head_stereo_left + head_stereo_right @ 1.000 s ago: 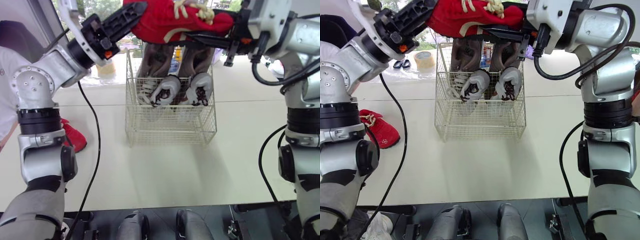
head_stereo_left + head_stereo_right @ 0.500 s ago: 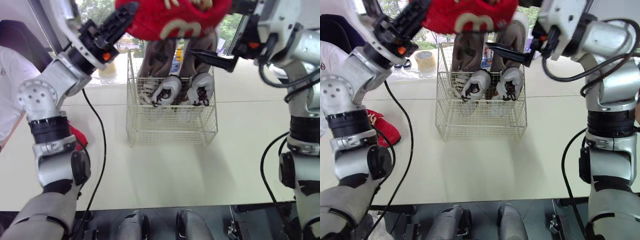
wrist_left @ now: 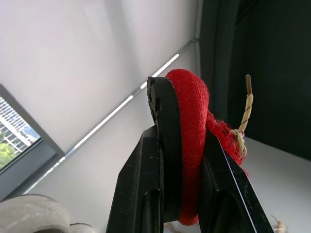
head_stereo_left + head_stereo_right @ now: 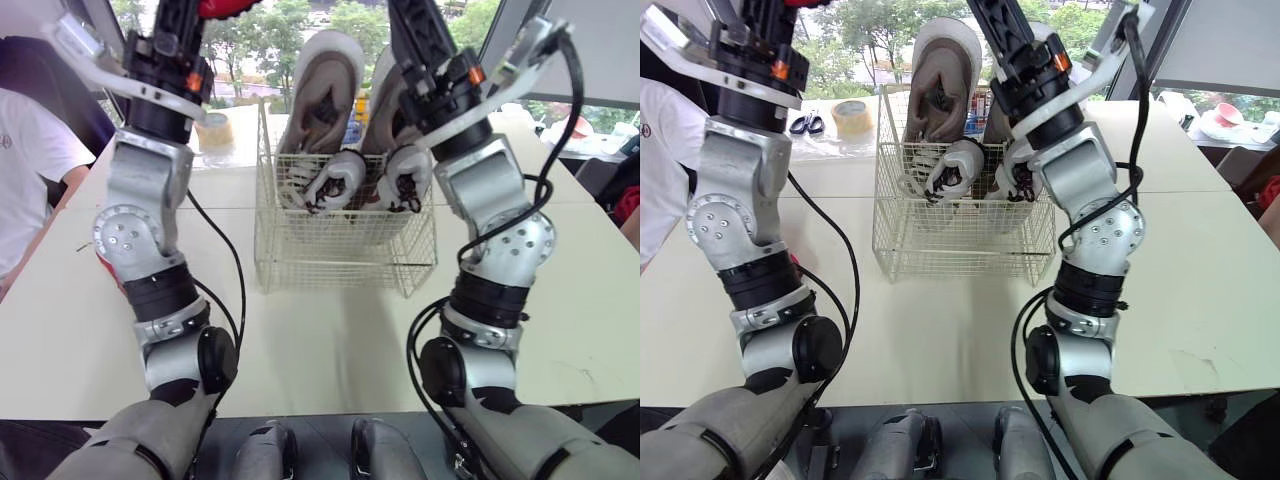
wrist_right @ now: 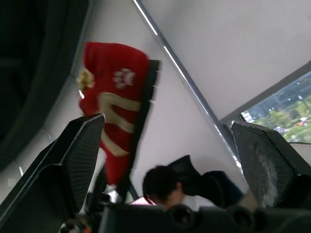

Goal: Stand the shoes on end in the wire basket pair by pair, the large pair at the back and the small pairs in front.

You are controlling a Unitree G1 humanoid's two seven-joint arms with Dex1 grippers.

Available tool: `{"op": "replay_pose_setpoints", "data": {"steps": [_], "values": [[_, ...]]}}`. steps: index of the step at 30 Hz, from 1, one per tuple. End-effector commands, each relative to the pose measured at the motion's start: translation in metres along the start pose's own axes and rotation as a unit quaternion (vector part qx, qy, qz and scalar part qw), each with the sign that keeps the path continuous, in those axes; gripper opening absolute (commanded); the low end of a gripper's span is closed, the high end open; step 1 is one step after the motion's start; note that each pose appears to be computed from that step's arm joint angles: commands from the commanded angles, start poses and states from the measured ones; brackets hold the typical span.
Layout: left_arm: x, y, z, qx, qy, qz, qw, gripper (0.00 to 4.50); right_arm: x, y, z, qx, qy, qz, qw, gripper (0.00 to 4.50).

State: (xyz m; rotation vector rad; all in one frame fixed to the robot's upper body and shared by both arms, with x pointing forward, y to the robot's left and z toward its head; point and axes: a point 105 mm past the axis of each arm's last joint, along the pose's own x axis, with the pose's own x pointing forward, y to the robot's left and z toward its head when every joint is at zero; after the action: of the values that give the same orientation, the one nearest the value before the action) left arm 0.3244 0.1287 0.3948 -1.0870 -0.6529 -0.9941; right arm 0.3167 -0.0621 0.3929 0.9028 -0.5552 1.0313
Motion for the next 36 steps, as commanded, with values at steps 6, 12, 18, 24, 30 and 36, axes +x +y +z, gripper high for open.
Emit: {"op": "replay_pose_setpoints", "data": {"steps": [6,12,18,24,30,36], "values": [[-0.006,-0.01,-0.031,0.021,0.053,-0.025,0.998,0.23,0.01,0.033,0.009,0.046,-0.037,0.064,0.996,4.48],[-0.015,-0.002,-0.034,0.028,0.061,-0.01,0.998,0.23,0.013,0.034,0.015,0.045,-0.051,0.067,0.995,4.48],[-0.016,0.001,-0.045,0.047,0.084,-0.004,0.995,0.23,0.015,0.032,0.018,0.049,-0.071,0.064,0.994,3.26],[-0.018,0.004,-0.053,0.058,0.106,0.006,0.993,0.23,0.017,0.036,0.016,0.051,-0.072,0.072,0.994,0.79],[-0.034,0.001,-0.054,0.106,0.145,0.014,0.984,2.62,0.015,0.04,0.019,0.026,-0.061,0.085,0.994,0.61],[-0.061,0.0,-0.051,0.149,0.161,0.063,0.974,4.44,0.013,0.037,0.041,-0.052,-0.039,0.097,0.993,0.61]]}}
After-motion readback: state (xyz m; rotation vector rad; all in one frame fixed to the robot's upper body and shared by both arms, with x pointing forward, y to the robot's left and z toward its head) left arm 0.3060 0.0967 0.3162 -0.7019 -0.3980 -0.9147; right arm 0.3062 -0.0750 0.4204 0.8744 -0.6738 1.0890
